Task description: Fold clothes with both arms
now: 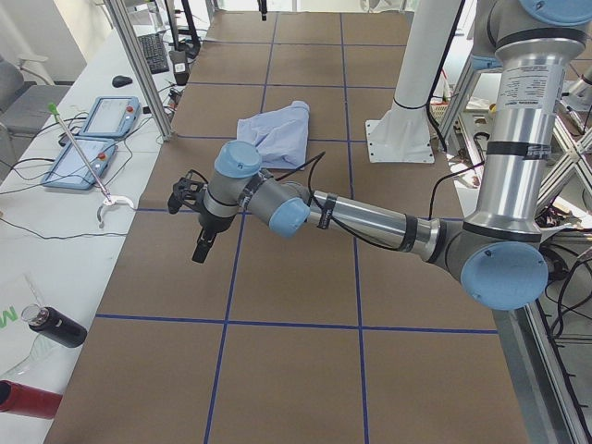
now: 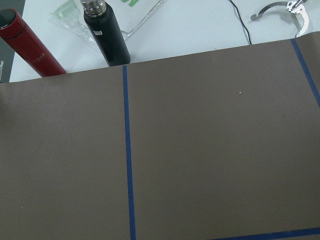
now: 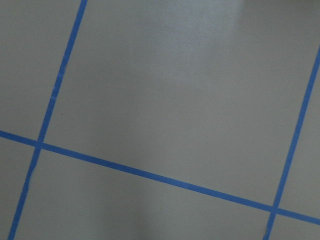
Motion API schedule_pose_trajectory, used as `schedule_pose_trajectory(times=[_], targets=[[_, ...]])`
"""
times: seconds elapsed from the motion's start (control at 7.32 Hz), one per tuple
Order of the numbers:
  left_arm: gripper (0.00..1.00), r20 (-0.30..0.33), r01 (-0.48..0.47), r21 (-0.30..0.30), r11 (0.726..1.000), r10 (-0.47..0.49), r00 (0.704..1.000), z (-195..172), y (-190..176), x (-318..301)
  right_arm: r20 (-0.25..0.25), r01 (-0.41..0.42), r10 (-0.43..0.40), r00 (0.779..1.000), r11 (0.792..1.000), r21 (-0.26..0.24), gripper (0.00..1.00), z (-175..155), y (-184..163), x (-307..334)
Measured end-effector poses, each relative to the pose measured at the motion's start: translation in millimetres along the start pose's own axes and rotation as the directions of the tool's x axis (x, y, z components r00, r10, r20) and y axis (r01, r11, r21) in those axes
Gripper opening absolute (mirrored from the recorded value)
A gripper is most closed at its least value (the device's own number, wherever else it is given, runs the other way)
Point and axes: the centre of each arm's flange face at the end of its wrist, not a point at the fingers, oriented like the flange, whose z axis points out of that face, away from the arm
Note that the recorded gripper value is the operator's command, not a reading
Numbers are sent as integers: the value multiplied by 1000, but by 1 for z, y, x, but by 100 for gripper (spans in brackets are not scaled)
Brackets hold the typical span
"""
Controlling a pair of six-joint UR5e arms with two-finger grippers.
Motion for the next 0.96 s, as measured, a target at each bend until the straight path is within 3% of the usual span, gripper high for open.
schedule_pose_trajectory(times=[0.14,0.55,0.68,0.96], targets=[[100,3,5,4,1000,-5,1000,1,5,-8,-9,-21,21,1000,1000,-2,100,1,9,17],[100,49,40,-45,998,-38,998,22,42,-43,-118,-93,87,989,995,-43,100,30,62,77],[100,63,34,-77,996,-29,998,28,60,-57,-116,-139,132,984,989,-47,100,35,82,100],[100,90,-5,-178,984,21,996,38,86,-86,-19,-237,237,971,969,-66,100,44,128,135]])
